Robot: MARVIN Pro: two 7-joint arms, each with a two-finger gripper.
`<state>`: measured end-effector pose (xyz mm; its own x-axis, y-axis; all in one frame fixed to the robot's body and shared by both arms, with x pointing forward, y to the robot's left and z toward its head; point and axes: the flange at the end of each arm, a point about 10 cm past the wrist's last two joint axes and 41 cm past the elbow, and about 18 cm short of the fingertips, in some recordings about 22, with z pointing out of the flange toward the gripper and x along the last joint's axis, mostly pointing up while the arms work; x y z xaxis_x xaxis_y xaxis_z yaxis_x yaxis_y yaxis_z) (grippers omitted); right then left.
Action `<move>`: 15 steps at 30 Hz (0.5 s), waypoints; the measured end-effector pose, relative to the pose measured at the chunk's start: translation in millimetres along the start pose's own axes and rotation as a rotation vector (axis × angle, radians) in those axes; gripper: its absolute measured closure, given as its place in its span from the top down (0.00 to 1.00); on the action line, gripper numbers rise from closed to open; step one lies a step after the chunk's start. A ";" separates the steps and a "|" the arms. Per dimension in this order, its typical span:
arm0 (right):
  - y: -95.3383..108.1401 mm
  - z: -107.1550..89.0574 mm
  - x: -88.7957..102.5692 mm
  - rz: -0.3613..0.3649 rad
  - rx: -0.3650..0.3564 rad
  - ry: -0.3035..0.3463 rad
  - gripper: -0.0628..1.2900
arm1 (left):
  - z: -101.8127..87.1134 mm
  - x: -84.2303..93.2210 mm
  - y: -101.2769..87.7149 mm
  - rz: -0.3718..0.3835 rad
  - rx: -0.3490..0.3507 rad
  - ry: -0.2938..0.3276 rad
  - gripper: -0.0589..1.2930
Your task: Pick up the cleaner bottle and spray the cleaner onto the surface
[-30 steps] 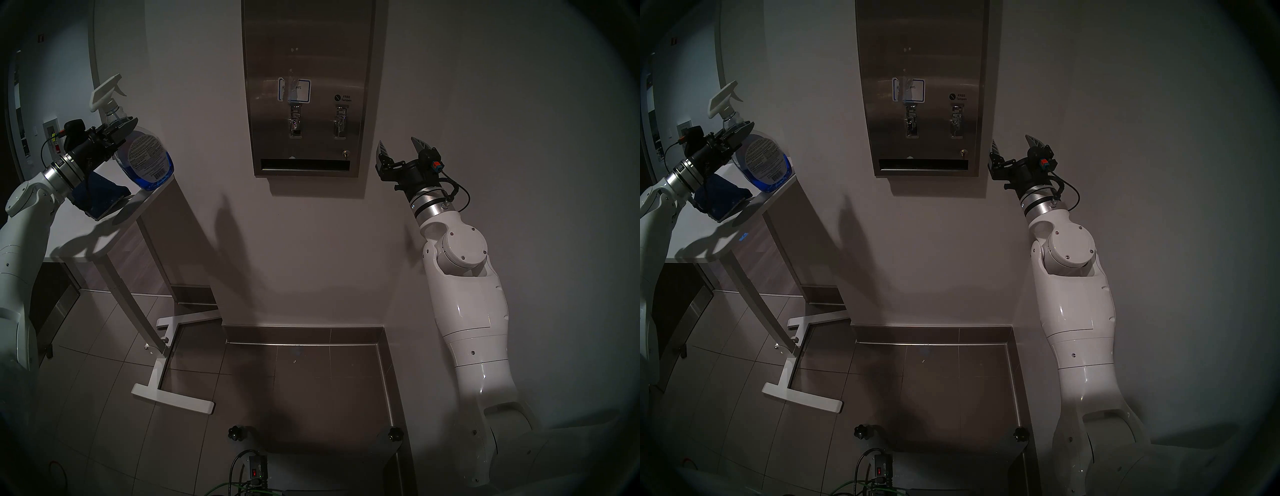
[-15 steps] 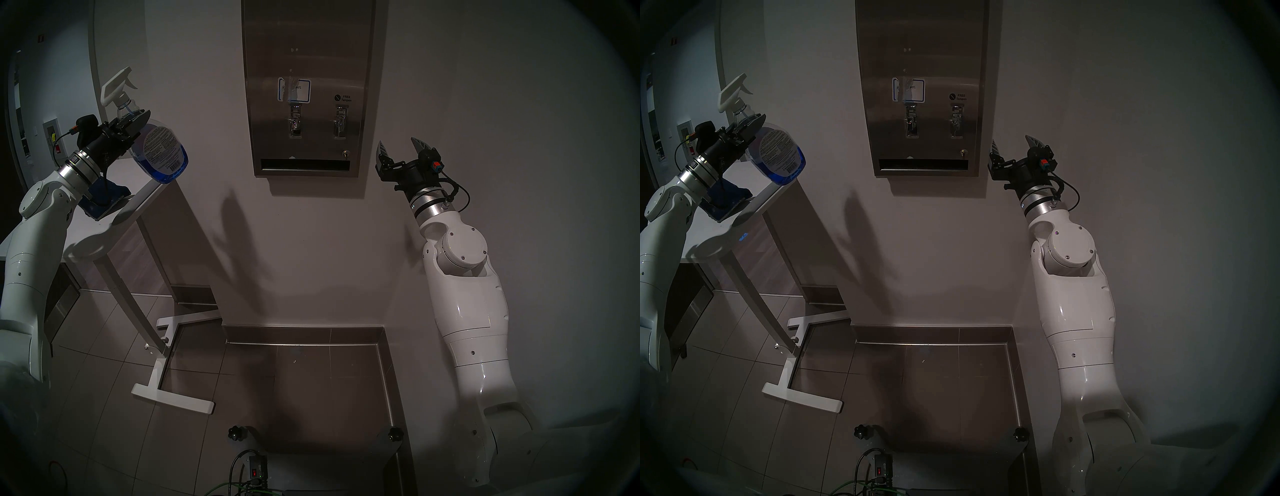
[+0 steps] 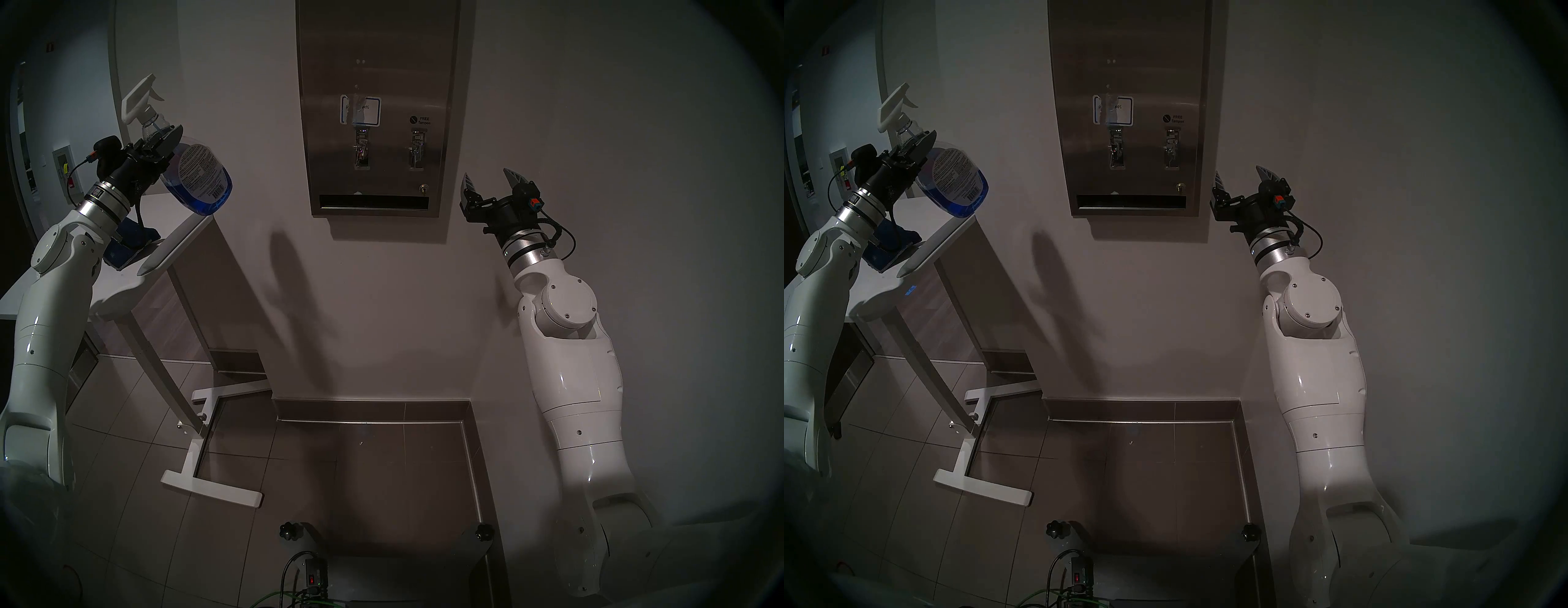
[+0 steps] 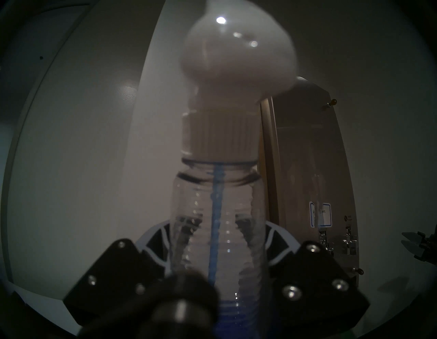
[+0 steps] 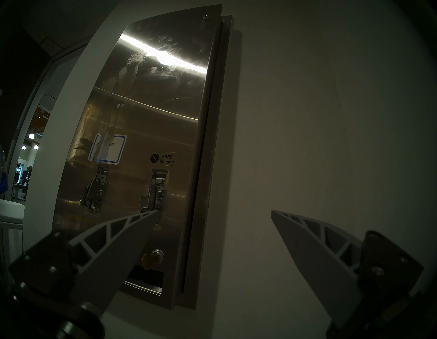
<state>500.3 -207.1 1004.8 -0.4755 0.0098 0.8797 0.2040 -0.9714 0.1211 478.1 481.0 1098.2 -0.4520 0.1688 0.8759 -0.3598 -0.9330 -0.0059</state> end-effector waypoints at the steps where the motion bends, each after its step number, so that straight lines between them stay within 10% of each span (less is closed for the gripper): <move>1: 0.0 0.0 0.0 0.000 0.000 0.000 0.96 | -0.5 0.1 0.8 -0.001 0.009 0.004 0.37; 15: 0.0 0.1 0.3 0.000 0.000 0.001 0.96 | -10.3 0.2 13.1 -0.018 0.155 0.049 0.37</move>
<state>500.2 -207.0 1005.2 -0.4763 0.0098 0.8793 0.2041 -0.9714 0.1214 464.8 472.0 1093.3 -0.4869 0.1975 0.8508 -0.2395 -0.9670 0.0874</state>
